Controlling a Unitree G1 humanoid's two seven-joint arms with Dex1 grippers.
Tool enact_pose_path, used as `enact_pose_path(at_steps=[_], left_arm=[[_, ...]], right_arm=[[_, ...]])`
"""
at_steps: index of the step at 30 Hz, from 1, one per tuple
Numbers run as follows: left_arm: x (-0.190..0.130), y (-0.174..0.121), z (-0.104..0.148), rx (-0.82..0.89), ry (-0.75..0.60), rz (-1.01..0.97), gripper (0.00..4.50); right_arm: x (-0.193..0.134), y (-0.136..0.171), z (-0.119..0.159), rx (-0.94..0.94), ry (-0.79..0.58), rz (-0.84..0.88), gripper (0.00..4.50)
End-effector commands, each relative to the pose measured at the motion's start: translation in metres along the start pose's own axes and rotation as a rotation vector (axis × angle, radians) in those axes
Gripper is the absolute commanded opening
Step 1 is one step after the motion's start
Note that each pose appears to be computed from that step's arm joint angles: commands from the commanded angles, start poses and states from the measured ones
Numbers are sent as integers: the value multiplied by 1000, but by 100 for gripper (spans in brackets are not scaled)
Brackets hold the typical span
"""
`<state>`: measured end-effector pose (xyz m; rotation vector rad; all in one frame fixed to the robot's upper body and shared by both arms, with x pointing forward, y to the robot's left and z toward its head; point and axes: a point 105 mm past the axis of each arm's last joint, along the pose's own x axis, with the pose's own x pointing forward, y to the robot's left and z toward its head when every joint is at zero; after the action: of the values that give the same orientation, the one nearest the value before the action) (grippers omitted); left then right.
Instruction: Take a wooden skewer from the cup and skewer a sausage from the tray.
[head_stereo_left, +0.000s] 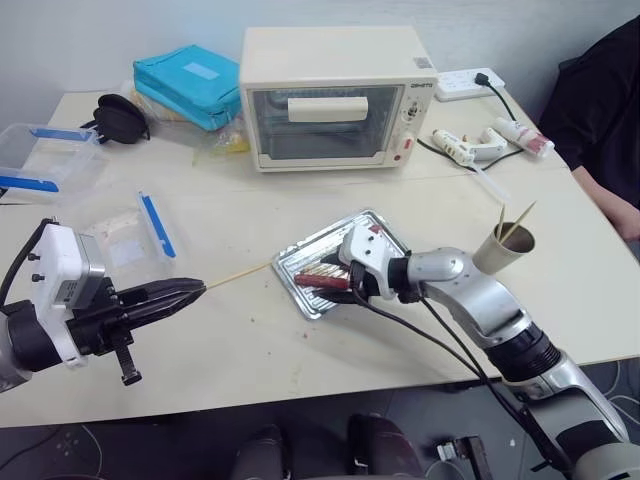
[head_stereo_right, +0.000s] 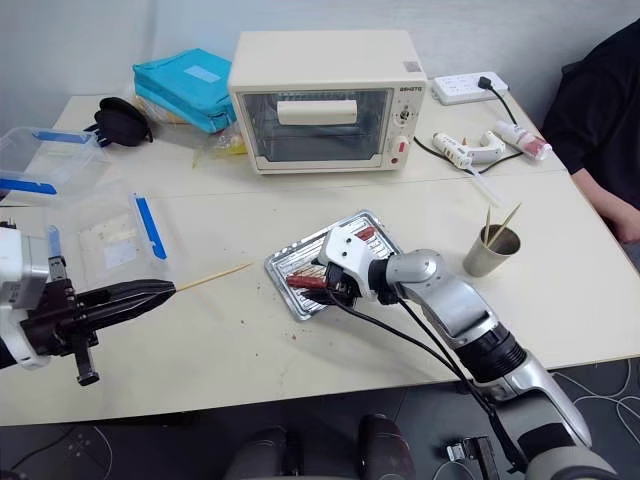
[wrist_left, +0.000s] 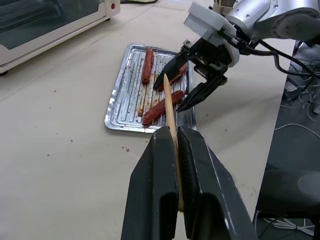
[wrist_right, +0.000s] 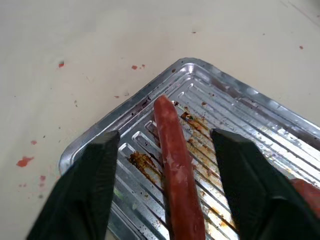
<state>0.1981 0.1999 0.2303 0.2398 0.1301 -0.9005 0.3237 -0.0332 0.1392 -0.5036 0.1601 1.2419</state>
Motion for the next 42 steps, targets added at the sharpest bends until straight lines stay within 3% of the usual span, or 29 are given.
enact_pose_path(at_steps=[1, 15, 18, 30, 33, 35, 42], left_arm=[[1, -5, 9, 55, -13, -5, 0], [8, -8, 10, 63, -20, -32, 0], [8, -7, 11, 63, -22, -28, 0], [11, -4, 11, 64, -28, -27, 0], [12, -2, 12, 68, -30, -28, 0], [12, -2, 12, 69, -31, -30, 0], [13, 2, 11, 61, -38, -38, 0]], right_arm=[[2, 0, 7, -37, -15, 13, 261], [22, -11, -16, -23, 59, 1, 261], [22, -10, -15, -27, 53, 6, 177], [18, -14, -8, -22, 32, -7, 177], [18, -15, -7, -17, 27, -11, 118], [18, -15, -7, -16, 26, -14, 56], [10, -9, 12, 5, -24, 15, 56]])
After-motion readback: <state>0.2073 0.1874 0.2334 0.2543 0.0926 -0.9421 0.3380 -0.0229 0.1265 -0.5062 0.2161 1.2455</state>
